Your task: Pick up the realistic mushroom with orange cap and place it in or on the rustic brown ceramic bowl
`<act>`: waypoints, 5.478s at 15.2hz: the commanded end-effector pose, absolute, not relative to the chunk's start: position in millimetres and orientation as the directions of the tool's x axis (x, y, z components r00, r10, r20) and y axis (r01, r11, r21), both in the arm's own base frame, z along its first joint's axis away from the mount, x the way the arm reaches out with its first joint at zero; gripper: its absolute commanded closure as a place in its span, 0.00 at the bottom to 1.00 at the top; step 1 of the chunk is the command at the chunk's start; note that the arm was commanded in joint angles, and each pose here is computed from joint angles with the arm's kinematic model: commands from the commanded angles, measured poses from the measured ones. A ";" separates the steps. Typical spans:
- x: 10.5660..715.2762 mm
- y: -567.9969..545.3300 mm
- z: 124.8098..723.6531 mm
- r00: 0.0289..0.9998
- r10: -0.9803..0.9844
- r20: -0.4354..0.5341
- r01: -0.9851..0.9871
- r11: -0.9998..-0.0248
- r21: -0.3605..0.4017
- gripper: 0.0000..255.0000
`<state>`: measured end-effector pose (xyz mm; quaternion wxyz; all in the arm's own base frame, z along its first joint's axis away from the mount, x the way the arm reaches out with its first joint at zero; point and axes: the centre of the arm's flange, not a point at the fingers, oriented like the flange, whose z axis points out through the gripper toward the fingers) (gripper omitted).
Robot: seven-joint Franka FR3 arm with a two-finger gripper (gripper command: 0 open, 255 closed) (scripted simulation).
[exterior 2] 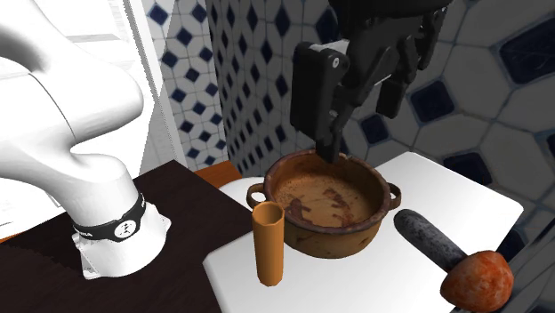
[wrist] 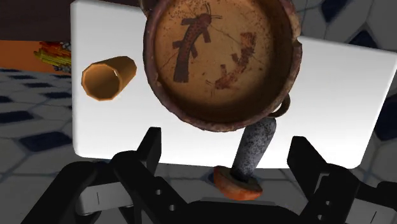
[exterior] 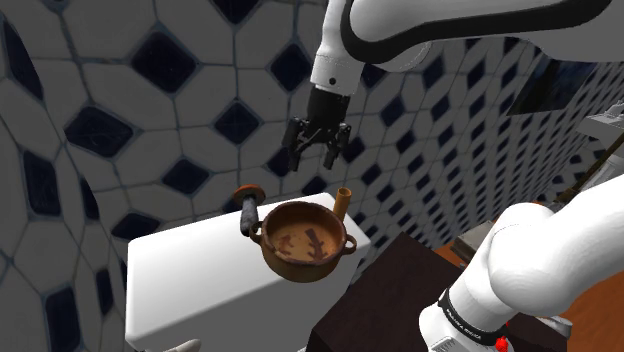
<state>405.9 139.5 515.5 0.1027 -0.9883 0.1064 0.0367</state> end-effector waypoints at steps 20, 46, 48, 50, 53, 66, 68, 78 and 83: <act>541.6 274.3 449.6 0.860 -0.432 -0.270 -0.504 -0.802 -0.321 0.00; 516.0 255.1 421.8 0.826 -0.541 -0.160 -0.564 -0.788 -0.246 0.00; 507.7 241.7 409.4 0.822 -0.558 -0.115 -0.569 -0.794 -0.215 0.00; 499.5 227.8 397.5 0.817 -0.572 -0.069 -0.574 -0.798 -0.183 0.00; 494.8 219.7 385.3 0.814 -0.579 -0.040 -0.577 -0.800 -0.164 0.00; 497.0 225.1 351.0 0.814 -0.579 -0.040 -0.577 -0.800 -0.164 0.00; 496.9 225.1 351.1 0.814 -0.579 -0.040 -0.577 -0.800 -0.164 1.00; 496.9 225.1 356.3 0.814 -0.579 -0.040 -0.577 -0.800 -0.164 1.00; 497.0 225.1 382.7 0.814 -0.579 -0.040 -0.577 -0.800 -0.164 1.00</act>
